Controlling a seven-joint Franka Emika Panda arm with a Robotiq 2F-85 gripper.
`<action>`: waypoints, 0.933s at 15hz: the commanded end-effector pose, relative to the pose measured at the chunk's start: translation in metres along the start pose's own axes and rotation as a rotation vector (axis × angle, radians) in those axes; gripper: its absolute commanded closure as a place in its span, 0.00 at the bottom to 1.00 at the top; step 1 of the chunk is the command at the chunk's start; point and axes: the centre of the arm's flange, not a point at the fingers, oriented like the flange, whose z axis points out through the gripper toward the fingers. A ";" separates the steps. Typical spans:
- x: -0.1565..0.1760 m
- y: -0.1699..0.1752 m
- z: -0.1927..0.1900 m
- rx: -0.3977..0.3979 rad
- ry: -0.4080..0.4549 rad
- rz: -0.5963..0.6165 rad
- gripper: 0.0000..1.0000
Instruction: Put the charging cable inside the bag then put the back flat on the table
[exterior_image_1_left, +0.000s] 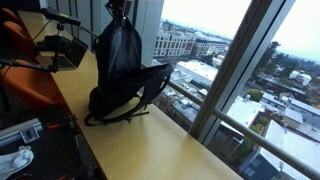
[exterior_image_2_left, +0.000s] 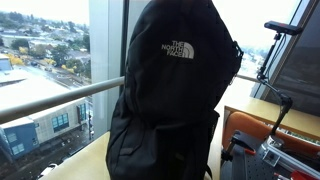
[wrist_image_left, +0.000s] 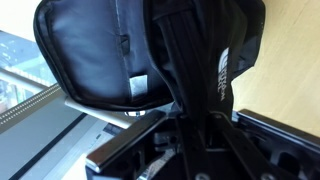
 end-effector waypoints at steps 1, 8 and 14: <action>0.002 -0.007 -0.054 -0.015 0.058 0.027 0.98; -0.024 -0.114 -0.086 -0.107 0.106 0.064 0.98; -0.023 -0.118 -0.077 -0.125 0.097 0.096 0.98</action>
